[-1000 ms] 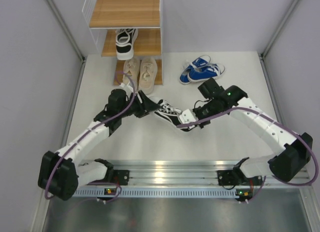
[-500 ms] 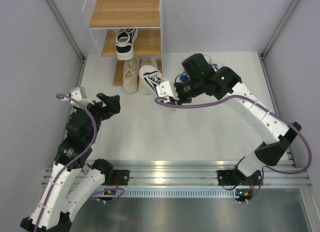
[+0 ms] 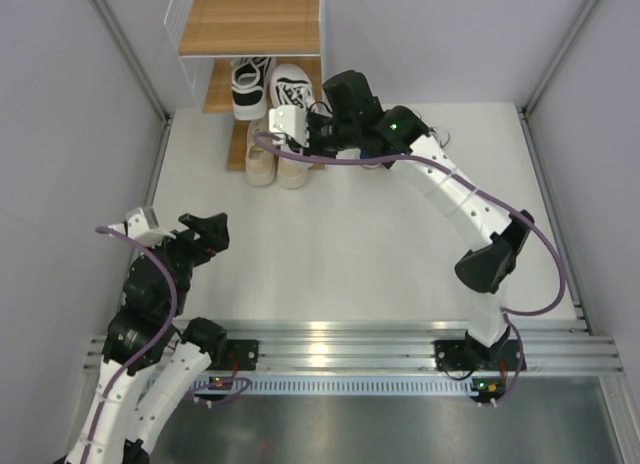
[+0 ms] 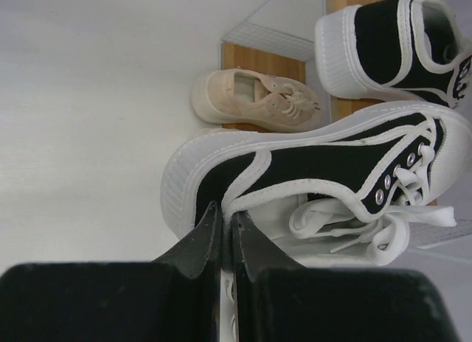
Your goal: Place and organize the shoes onto the shoe shelf
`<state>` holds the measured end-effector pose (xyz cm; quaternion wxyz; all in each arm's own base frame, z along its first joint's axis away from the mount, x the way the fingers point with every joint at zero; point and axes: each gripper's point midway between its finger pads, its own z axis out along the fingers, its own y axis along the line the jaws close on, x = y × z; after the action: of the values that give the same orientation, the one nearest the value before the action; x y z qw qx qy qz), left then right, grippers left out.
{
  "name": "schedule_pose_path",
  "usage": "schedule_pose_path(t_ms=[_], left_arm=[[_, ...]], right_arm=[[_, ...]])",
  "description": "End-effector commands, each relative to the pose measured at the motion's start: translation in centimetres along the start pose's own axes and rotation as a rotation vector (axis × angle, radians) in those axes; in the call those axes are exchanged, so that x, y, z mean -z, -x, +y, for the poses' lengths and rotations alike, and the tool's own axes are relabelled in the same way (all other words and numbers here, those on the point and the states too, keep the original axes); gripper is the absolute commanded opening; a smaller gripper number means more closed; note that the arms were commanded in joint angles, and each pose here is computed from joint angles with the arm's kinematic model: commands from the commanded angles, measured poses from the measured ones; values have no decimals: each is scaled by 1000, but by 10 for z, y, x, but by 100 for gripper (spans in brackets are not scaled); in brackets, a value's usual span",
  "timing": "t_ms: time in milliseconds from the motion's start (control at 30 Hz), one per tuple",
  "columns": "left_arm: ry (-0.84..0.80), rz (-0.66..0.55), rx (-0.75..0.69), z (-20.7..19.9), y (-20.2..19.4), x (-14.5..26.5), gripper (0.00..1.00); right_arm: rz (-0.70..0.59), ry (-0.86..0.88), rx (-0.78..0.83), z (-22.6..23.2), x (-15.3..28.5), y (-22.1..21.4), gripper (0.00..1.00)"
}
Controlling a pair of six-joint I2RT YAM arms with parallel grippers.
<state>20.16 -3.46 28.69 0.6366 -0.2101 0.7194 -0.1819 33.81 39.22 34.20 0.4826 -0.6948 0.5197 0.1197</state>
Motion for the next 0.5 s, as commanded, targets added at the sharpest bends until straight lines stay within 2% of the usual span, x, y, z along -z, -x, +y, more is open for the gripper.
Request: schedule_pose_path(t_ms=[0,467], left_arm=[[9,-20,18,3,3,4,98],[-18,0,61,2,-6,6,98]], right_arm=[[-96,-254,66,-63,7,41,0],[-14,-454,154,-118,-18,12,0]])
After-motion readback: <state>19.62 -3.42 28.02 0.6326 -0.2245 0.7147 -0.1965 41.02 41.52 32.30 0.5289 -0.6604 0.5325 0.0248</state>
